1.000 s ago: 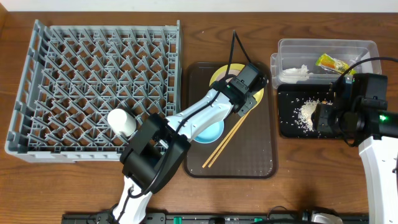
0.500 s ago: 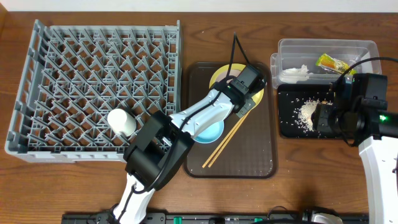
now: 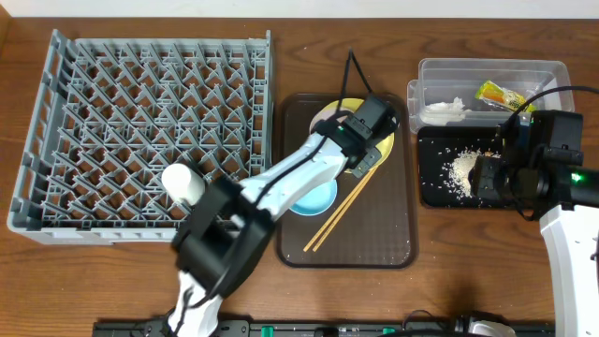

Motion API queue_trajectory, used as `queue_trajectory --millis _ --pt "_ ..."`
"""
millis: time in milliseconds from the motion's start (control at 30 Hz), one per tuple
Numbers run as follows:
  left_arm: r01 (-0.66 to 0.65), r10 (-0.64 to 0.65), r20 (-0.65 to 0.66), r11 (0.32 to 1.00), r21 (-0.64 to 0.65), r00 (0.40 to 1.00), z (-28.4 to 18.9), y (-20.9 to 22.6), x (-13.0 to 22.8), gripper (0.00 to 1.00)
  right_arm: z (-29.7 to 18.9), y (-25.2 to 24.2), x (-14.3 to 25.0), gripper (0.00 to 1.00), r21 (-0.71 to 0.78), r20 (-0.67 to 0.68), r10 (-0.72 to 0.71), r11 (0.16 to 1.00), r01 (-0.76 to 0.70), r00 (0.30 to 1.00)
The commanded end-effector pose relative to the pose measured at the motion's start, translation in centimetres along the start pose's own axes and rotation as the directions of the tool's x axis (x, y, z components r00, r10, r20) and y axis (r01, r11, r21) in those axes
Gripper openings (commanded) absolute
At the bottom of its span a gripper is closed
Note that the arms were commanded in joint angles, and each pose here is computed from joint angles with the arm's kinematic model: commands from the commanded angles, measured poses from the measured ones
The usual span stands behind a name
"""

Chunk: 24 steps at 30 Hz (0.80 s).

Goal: Sort waste into correct bins and load items into the dishwasher rack
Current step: 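Lift the pink bowl with the left gripper and carry it to the rack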

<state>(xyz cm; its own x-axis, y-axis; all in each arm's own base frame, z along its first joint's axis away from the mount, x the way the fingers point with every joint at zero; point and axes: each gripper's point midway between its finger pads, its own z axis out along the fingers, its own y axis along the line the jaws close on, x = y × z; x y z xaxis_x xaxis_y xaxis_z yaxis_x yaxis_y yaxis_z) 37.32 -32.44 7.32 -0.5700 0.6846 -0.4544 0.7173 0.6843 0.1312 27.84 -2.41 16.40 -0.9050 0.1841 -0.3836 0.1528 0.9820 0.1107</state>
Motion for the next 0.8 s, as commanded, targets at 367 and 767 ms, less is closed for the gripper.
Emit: queue_trajectory --millis 367,767 --pt "0.269 -0.402 0.298 0.876 0.4 0.866 -17.3 10.1 -3.1 0.07 -0.5 -0.1 -0.4 0.5 0.002 0.019 0.012 1.0 -0.012 1.0" --pt "0.295 -0.734 0.244 0.521 0.801 0.634 -21.5 21.6 2.8 0.06 -0.5 -0.1 -0.4 0.5 0.002 0.019 0.012 1.0 -0.012 1.0"
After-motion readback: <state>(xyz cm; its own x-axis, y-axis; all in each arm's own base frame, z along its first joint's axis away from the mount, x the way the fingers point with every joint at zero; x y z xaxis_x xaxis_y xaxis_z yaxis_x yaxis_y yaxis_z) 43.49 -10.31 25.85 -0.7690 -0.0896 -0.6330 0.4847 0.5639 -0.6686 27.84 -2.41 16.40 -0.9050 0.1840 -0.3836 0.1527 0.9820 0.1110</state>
